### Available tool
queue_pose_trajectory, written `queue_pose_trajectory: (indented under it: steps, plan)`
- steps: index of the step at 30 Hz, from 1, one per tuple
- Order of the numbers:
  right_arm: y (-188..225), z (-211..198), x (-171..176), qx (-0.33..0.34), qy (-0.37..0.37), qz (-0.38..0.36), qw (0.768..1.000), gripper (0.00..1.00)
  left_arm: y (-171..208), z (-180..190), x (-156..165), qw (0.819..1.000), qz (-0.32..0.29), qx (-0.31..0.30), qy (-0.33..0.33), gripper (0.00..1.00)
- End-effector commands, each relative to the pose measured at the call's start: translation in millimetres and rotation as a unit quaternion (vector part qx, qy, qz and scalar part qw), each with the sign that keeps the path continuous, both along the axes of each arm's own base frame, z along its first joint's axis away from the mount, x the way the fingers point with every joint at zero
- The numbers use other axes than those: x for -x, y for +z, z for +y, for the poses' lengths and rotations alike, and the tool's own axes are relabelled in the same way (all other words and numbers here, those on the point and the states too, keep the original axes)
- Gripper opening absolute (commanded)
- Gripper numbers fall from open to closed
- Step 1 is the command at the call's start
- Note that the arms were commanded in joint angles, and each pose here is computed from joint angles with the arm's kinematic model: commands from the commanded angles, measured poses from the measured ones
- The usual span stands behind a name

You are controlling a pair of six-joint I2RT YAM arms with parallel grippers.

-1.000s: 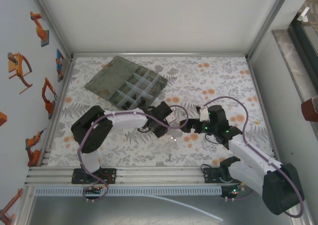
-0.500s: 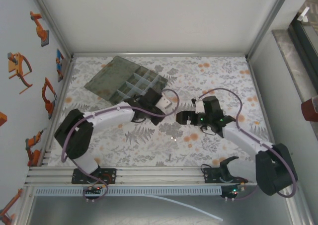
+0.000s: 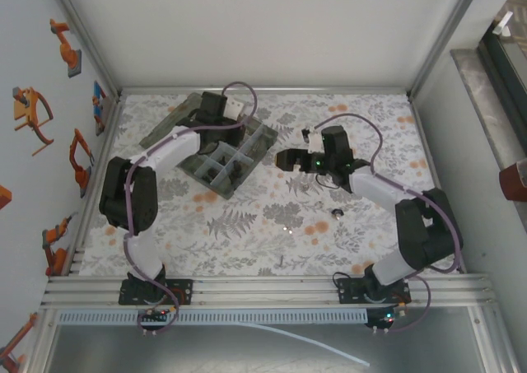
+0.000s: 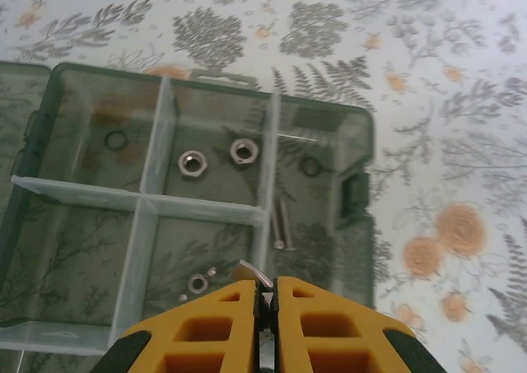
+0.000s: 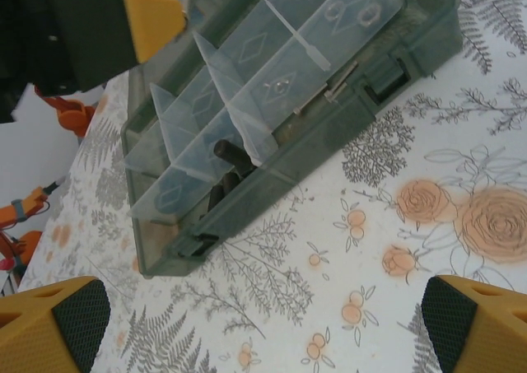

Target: Sort the screws and nuts into containers

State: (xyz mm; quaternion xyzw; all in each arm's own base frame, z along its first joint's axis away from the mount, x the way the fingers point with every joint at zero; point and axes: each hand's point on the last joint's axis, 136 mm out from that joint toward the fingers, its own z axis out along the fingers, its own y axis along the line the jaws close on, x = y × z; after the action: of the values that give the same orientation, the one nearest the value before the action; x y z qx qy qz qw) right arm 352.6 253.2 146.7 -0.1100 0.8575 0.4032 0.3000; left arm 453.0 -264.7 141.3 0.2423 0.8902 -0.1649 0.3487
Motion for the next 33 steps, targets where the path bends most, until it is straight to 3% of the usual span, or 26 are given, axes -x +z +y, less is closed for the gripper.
queue_pose_trajectory:
  steps: [1,12,21,27,33]
  plan:
    - [13.6,8.5,-15.2,-0.016,0.011,-0.023,1.000,0.99,-14.0,4.6,-11.6,0.999,0.028,-0.011,0.022,0.06]
    - [2.4,10.8,-11.1,-0.024,0.016,-0.006,1.000,0.98,-55.4,2.4,-19.8,0.997,0.064,-0.033,0.039,0.11]
    - [10.5,1.9,6.5,-0.029,0.030,-0.023,0.999,0.98,-8.5,-4.9,-7.9,0.995,-0.004,-0.083,0.054,0.24]
    - [-5.0,-30.0,32.1,0.043,-0.011,0.008,0.999,0.98,33.5,-19.0,35.5,0.995,-0.049,-0.075,0.049,0.26]
    - [-31.6,-58.8,75.4,0.065,-0.044,0.040,0.996,0.98,24.3,-39.2,101.8,0.998,-0.027,-0.062,0.008,0.27]
